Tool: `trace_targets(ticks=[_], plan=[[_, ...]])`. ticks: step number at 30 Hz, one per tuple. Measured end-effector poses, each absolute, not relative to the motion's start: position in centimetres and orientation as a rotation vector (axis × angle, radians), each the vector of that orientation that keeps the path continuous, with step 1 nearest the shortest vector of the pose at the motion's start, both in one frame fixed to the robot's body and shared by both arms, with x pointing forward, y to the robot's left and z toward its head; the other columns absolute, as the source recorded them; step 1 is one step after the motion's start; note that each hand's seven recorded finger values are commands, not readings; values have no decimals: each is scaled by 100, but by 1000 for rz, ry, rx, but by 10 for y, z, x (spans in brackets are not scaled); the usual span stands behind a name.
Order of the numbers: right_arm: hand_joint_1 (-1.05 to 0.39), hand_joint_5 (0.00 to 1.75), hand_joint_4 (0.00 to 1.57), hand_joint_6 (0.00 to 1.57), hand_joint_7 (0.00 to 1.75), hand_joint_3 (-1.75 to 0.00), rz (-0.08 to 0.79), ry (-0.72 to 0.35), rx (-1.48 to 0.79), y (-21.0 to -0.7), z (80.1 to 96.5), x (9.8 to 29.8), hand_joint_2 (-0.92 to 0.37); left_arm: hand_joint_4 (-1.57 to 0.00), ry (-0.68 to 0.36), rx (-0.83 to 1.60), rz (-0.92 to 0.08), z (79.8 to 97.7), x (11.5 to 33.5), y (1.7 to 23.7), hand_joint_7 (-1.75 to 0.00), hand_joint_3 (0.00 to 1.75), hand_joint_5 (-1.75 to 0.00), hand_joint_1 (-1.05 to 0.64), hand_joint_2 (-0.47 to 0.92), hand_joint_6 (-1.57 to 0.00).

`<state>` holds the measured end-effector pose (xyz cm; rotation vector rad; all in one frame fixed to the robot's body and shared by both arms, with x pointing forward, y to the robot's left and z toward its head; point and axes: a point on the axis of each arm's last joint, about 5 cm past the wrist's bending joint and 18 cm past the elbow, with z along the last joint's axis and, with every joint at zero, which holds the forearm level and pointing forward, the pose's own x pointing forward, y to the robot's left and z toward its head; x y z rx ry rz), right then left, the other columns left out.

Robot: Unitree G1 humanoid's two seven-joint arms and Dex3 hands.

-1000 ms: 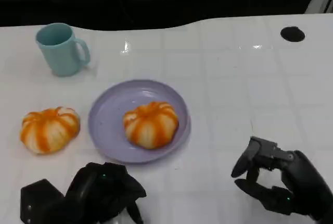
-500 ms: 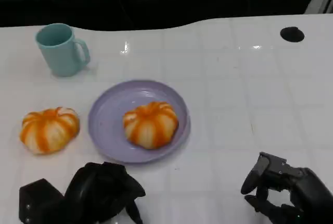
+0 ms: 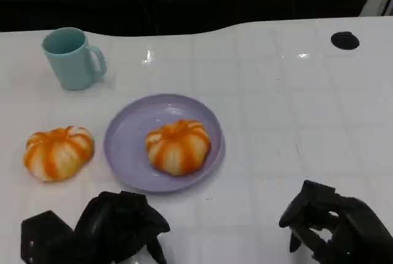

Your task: Grasp the bread from the table and place it into the plate.

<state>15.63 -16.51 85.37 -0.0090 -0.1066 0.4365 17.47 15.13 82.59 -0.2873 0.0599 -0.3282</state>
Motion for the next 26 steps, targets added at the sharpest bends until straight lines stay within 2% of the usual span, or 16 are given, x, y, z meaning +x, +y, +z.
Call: trace_targets(ticks=[7, 26], plan=[[-47, 165, 68, 70, 130, -45, 435, -69, 11, -164, 853, 157, -91, -150, 58, -287, -326, 826, 175, 152, -46, 2, -90, -105, 81, -157], [-47, 165, 66, 69, 130, -43, 429, -64, 14, -164, 854, 158, -92, -149, 57, -286, -324, 827, 174, 153, -46, 1, -91, -105, 81, -157]])
